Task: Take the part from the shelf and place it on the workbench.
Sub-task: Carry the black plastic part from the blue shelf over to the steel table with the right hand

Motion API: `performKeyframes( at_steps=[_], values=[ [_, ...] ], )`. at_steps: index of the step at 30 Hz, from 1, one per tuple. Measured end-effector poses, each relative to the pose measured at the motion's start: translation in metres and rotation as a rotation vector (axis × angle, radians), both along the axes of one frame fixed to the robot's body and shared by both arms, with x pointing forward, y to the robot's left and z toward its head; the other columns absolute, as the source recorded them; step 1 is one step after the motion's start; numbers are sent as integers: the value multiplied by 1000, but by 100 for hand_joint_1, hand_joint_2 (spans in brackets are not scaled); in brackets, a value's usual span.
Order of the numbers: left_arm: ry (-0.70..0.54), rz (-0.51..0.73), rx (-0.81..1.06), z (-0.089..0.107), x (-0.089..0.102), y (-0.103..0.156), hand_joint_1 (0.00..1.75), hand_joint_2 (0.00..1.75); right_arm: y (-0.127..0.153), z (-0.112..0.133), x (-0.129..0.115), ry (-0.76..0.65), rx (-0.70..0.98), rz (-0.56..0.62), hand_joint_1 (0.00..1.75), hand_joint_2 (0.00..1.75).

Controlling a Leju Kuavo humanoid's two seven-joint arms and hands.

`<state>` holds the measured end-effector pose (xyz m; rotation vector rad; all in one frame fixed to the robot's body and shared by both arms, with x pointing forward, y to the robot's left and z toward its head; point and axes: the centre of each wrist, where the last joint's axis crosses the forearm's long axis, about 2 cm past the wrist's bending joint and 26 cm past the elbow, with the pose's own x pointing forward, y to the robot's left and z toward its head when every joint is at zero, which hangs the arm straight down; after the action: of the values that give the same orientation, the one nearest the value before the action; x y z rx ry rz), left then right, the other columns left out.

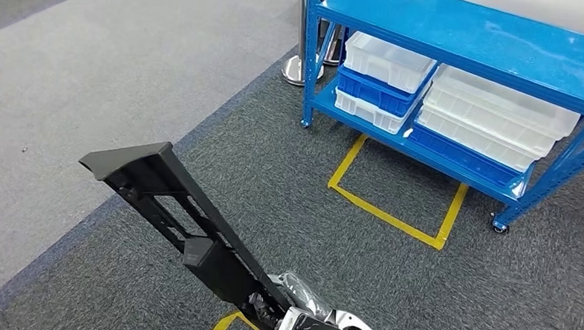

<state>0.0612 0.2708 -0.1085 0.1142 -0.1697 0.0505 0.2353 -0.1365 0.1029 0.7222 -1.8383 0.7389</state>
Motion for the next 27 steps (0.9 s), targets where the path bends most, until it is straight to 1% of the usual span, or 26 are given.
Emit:
performKeyframes(
  at_steps=[5, 15, 19, 24, 27],
  values=[
    [-5, 14, -4, 0, -2, 0, 0, 175, 3, -1, 1, 8, -2, 22, 169, 175],
    [-11, 39, -5, -1, -4, 0, 0, 175, 15, 9, 14, -16, 24, 60, 169, 175],
    [-12, 47, -6, 0, -3, 0, 0, 175, 14, 5, 14, -2, 15, 62, 169, 175],
    [-11, 80, -5, -1, -3, 1, 0, 175, 16, 6, 19, 0, 17, 88, 169, 175],
    [-4, 105, -4, -1, -6, 2, 0, 175, 21, 9, 22, -2, 24, 112, 169, 175]
  ],
)
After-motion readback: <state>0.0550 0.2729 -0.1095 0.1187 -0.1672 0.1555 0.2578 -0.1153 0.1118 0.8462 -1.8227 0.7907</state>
